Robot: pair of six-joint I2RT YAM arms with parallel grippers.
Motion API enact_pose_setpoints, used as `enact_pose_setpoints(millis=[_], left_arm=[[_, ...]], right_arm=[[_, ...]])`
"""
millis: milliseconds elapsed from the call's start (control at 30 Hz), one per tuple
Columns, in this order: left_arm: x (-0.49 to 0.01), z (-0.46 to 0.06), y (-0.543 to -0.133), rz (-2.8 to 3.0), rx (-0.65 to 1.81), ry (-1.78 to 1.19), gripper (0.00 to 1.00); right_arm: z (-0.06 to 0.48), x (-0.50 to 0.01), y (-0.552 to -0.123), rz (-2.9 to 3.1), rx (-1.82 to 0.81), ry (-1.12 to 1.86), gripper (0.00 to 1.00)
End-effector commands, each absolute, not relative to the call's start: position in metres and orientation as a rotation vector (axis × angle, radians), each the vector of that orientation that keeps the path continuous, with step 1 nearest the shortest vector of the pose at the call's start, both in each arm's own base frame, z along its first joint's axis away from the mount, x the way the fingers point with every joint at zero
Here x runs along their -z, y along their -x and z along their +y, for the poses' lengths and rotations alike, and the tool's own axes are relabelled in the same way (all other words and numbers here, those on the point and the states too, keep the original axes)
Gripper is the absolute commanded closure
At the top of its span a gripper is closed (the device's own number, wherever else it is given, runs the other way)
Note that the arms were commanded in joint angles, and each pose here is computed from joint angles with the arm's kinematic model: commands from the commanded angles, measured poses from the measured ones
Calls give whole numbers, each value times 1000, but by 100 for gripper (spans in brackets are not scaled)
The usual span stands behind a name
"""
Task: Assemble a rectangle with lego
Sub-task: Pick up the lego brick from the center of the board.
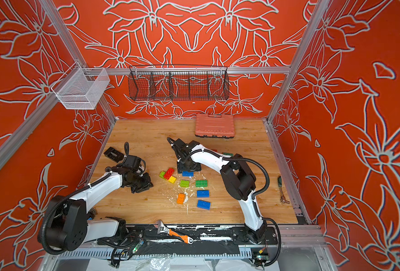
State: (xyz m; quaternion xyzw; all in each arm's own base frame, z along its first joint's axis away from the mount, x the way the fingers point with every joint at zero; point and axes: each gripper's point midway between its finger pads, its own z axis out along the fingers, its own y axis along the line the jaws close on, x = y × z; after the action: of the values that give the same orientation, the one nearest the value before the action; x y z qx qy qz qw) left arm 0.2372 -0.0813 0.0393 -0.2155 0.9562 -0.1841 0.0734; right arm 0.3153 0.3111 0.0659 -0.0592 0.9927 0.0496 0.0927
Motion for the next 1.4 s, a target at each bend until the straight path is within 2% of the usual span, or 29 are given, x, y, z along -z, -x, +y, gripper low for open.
enact_pose_setpoints(millis=[0,367,667,1000,1100,1200,1367], left_arm=[[-37,-82,-235,2880,559,635,74],[-34,-82,-234,2885,566,637,74],[-31,-82,-233,2888,568,641,74],[-31,-82,-233,2891,573,641,74],[-31,-83,-233,2892,576,641,74],[-30,-83,-233,2894,578,643,74],[-31,-83,-233,2892,578,643,74]], right_arm=[[311,-51,-313,2978,-123,121,20],[316,-38,-317,2989,-108,117,20],[321,-31,-320,3002,-105,159,27],[316,-34,-321,2959,56,345,32],[319,-35,-322,2940,72,433,32],[318,-36,-322,2942,111,494,25],[324,-40,-321,2947,45,473,21]])
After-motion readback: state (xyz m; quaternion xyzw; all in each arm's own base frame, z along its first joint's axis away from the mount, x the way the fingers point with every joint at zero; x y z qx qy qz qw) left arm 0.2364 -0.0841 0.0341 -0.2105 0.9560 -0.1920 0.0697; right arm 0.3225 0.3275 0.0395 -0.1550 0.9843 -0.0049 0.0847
